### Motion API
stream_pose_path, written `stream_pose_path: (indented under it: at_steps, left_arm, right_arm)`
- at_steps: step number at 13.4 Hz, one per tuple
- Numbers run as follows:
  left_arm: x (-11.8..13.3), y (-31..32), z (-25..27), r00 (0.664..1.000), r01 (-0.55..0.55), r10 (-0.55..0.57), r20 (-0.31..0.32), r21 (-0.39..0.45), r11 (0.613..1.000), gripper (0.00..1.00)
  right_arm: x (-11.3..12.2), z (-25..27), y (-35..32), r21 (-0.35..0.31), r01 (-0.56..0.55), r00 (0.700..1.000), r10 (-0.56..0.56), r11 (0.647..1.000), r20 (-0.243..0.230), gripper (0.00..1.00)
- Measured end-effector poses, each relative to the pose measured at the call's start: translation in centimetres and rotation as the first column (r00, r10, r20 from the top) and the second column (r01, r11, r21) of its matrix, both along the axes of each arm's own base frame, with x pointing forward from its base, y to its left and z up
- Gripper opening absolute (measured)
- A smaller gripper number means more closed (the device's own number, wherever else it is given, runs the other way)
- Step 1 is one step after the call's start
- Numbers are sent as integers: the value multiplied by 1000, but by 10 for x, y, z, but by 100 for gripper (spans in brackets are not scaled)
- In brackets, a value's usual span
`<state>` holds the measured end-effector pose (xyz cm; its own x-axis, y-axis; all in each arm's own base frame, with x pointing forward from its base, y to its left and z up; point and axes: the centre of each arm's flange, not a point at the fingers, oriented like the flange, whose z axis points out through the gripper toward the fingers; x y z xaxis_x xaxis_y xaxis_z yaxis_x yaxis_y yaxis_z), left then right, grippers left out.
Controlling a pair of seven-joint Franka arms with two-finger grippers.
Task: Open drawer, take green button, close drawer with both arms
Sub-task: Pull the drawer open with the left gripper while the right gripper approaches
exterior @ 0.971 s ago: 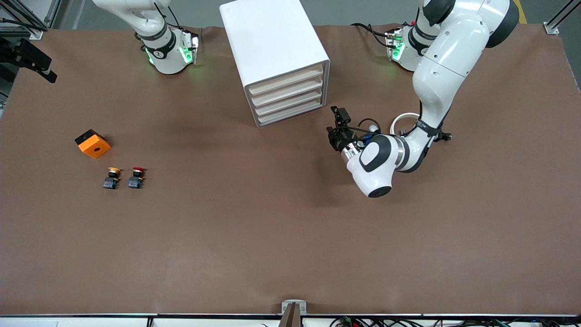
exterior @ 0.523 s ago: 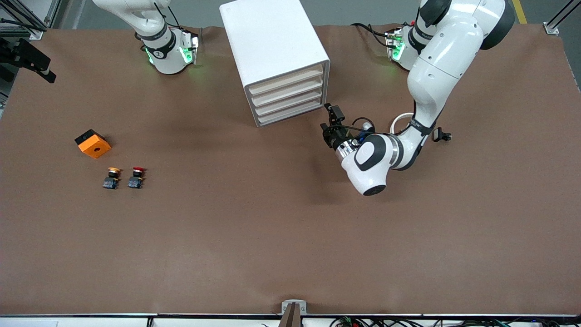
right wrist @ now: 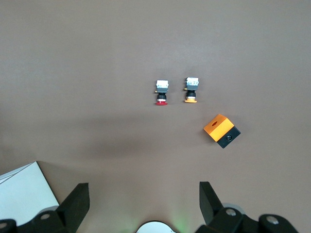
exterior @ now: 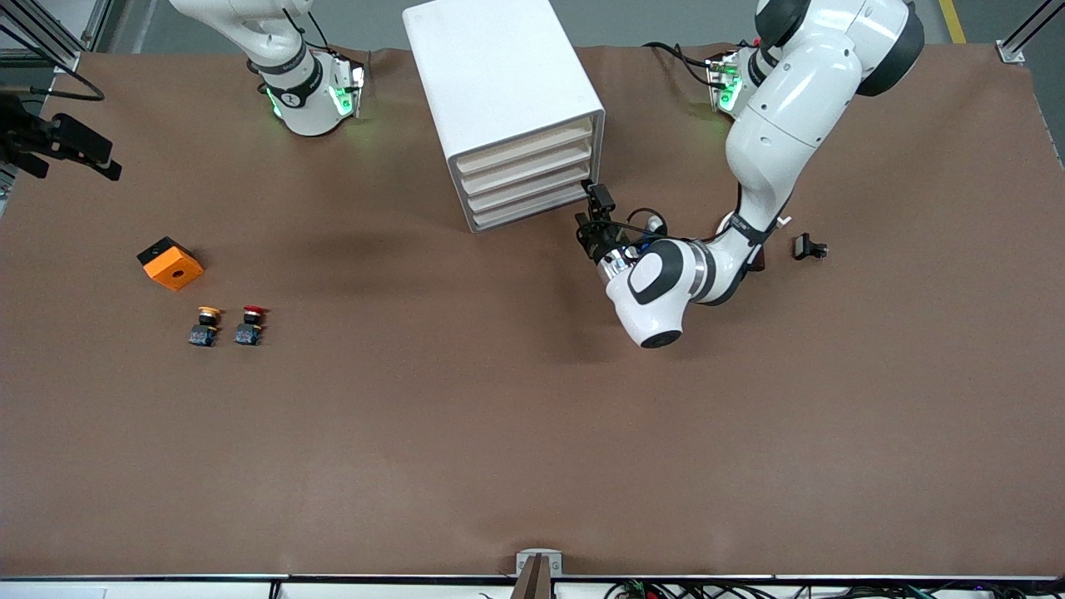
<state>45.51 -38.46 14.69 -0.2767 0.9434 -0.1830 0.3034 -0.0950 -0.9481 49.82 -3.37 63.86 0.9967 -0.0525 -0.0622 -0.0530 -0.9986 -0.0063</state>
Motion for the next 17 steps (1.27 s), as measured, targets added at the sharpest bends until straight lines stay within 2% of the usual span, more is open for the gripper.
stream_pose_path:
  at_steps: [1, 3, 9, 11, 12, 13, 14, 16, 17]
  left_arm:
    - [-3, -3, -2, 1000, 7, -7, -3, 1, 1000, 72]
    - [-12, -11, -5, 1000, 27, -27, -11, 4, 1000, 66]
    - [-35, -25, -16, 997, 68, -67, -46, 27, 997, 65]
    - [-41, -25, -18, 994, 84, -82, -71, 27, 996, 60]
    - [-43, -26, -18, 993, 91, -88, -77, 26, 996, 48]
    - [-44, -27, -18, 993, 94, -91, -78, 26, 995, 41]
    - [-44, -27, -18, 993, 95, -93, -78, 27, 995, 41]
    - [-44, -27, -21, 993, 93, -91, -72, 33, 995, 20]
    - [-45, -26, -24, 993, 89, -85, -79, 52, 995, 15]
  right_arm:
    - [4, -4, 0, 0, 0, 1000, 0, 1000, -5, 100]
    - [9, -7, -1, -2, 1, 1000, -1, 1000, -11, 100]
    - [29, -30, -10, -28, 12, 999, -13, 1000, -51, 100]
    - [39, -42, -10, -28, 12, 997, -14, 1000, -72, 100]
    - [43, -49, -10, -29, 11, 996, -13, 1000, -83, 100]
    - [46, -54, -9, -29, 10, 996, -12, 1000, -90, 100]
    - [48, -55, -9, -29, 8, 996, -11, 1000, -93, 100]
    - [49, -52, -9, -31, 9, 996, -11, 999, -87, 100]
    - [49, -50, -10, -35, 9, 997, -12, 999, -81, 100]
